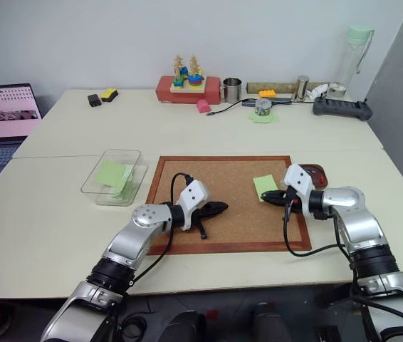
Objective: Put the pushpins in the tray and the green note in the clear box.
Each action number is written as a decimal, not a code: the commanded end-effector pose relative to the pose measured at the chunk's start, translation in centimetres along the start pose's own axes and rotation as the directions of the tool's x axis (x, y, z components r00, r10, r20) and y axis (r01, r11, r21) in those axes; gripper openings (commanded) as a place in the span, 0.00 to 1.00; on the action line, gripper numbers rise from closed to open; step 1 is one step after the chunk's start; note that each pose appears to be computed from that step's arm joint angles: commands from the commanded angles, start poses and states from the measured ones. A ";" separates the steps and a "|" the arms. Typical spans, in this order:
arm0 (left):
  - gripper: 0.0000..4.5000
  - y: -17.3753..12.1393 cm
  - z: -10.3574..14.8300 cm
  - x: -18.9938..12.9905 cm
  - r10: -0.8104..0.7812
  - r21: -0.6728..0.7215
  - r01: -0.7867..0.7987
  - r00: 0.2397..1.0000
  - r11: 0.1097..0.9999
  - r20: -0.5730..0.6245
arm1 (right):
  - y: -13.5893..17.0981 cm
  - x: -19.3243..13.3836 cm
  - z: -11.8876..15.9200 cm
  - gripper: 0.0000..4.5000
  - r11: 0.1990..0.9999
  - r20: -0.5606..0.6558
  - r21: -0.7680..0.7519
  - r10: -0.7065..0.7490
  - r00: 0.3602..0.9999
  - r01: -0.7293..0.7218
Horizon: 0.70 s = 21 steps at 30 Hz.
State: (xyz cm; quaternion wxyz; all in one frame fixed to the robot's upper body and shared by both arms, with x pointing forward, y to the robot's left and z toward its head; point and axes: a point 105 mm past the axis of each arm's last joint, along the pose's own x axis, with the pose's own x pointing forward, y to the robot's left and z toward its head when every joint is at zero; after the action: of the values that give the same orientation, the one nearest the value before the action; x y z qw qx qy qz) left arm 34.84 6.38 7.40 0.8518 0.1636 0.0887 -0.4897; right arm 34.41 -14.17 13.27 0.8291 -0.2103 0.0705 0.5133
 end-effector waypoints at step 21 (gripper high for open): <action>0.64 -1.7 9.2 -4.2 0.156 -0.703 0.343 0.826 0.623 0.541 | 0.3 0.0 7.9 0.00 0.919 0.214 -0.388 0.013 0.977 0.073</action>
State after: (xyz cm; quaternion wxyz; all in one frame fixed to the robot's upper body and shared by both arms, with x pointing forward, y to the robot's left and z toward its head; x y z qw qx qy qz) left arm 31.05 6.00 15.29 0.8089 -0.3555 0.0689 -0.4632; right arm 34.15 -11.59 18.22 0.8008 -0.2935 -0.0803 0.5159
